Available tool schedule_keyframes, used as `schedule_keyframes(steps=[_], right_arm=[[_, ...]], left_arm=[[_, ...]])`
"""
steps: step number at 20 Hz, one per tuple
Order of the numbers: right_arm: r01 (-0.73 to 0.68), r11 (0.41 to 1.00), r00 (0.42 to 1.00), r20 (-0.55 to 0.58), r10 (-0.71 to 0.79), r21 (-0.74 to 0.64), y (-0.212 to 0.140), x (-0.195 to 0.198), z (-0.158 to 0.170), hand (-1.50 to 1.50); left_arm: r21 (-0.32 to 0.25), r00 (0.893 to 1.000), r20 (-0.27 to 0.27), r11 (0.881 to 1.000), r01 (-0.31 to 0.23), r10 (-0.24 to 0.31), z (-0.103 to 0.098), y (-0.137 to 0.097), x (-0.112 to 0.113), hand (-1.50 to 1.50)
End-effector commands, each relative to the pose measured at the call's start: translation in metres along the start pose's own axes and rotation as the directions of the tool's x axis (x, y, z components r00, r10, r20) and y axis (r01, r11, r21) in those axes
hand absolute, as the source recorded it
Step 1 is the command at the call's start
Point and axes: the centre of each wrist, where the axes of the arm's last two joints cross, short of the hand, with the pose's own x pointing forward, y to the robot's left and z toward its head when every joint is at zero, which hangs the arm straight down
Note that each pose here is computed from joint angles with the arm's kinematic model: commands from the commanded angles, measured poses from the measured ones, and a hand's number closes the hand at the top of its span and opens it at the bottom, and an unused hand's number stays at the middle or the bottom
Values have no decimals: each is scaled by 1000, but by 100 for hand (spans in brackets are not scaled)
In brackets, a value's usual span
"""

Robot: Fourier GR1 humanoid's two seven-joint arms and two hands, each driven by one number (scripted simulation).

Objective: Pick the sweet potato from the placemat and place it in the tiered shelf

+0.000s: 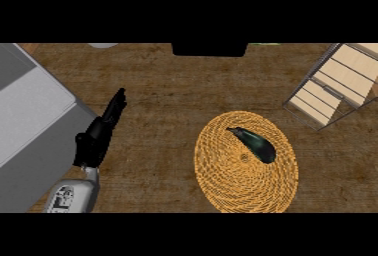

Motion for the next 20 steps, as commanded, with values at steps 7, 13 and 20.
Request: schedule_keyframes(steps=[7,13,20], right_arm=[[-143,988,978,-164,131,-60,-14,-22,8,-150],[69,991,974,-209,-91,-114,-20,-34,19,-150],[163,986,969,-187,-164,-21,-39,-19,6,-150]], left_arm=[[-7,1000,-15,1000,-8,8,-1,3,9,0],[-13,1000,29,1000,-2,3,-2,-20,3,0],[-2,1000,3,1000,3,-3,-12,-5,14,0]])
